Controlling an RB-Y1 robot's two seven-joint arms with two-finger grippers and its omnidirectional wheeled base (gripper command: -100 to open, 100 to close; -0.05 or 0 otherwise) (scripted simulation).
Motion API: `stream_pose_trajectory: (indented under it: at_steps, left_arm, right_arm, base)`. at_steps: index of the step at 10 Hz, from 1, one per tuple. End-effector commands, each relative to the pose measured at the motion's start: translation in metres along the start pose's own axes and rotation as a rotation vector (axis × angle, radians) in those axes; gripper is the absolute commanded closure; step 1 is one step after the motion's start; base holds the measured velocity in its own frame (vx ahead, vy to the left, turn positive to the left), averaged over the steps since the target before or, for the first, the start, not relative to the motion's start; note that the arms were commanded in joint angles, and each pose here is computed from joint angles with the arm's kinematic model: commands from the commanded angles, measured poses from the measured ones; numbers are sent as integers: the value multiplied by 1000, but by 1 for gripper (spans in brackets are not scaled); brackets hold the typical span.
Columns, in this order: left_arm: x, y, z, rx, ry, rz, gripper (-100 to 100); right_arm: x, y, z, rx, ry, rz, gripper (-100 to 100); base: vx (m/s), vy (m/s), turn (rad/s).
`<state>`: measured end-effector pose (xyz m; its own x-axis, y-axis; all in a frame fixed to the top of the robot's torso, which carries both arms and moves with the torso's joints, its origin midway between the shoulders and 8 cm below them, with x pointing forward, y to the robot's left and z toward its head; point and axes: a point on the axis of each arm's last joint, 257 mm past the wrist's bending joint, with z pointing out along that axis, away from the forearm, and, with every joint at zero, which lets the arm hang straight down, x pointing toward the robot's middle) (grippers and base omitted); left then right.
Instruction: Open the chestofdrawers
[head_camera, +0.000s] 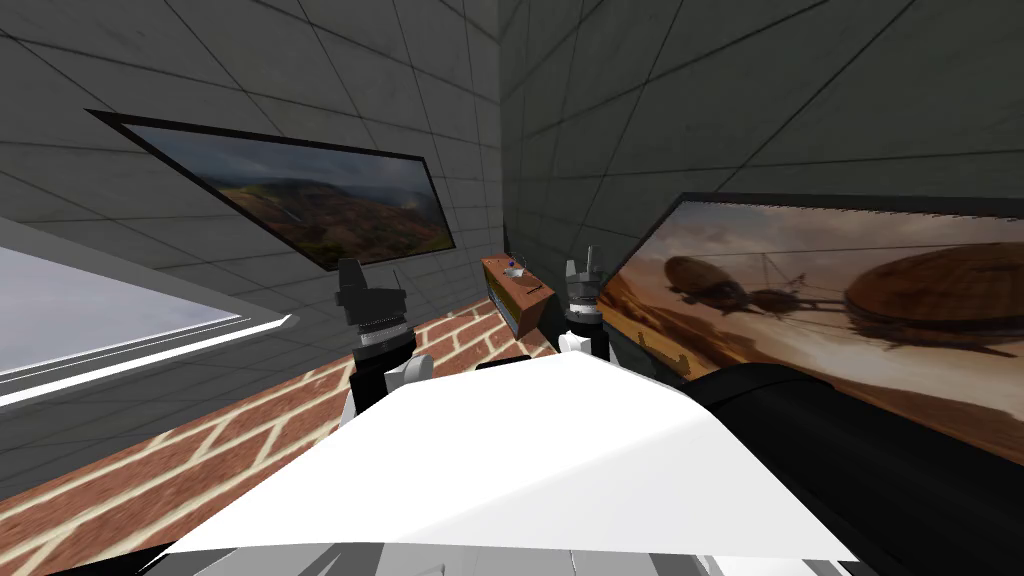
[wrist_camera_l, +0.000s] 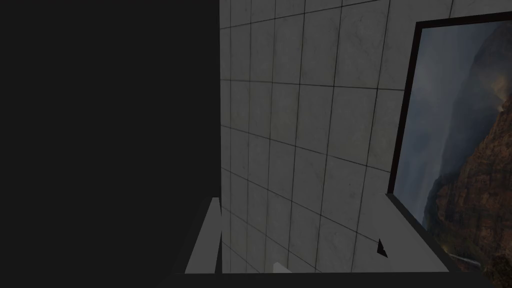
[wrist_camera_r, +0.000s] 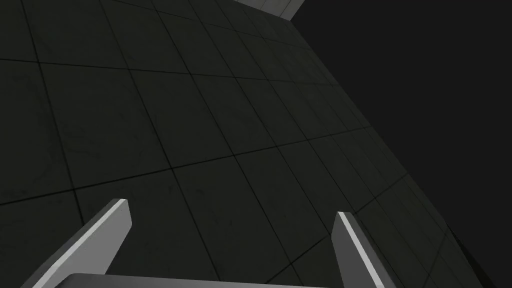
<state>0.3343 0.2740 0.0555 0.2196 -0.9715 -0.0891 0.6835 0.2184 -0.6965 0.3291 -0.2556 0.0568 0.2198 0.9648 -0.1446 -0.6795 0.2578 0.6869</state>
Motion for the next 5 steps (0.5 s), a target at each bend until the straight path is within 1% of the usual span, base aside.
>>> stream_pose_trajectory:
  at_steps: [1,5]
  left_arm:
    - [0,0,0,0,0,0,0]
    - [0,0,0,0,0,0,0]
  right_arm:
    - [0,0,0,0,0,0,0]
    - [0,0,0,0,0,0,0]
  base:
    - [0,0,0]
    - [0,0,0]
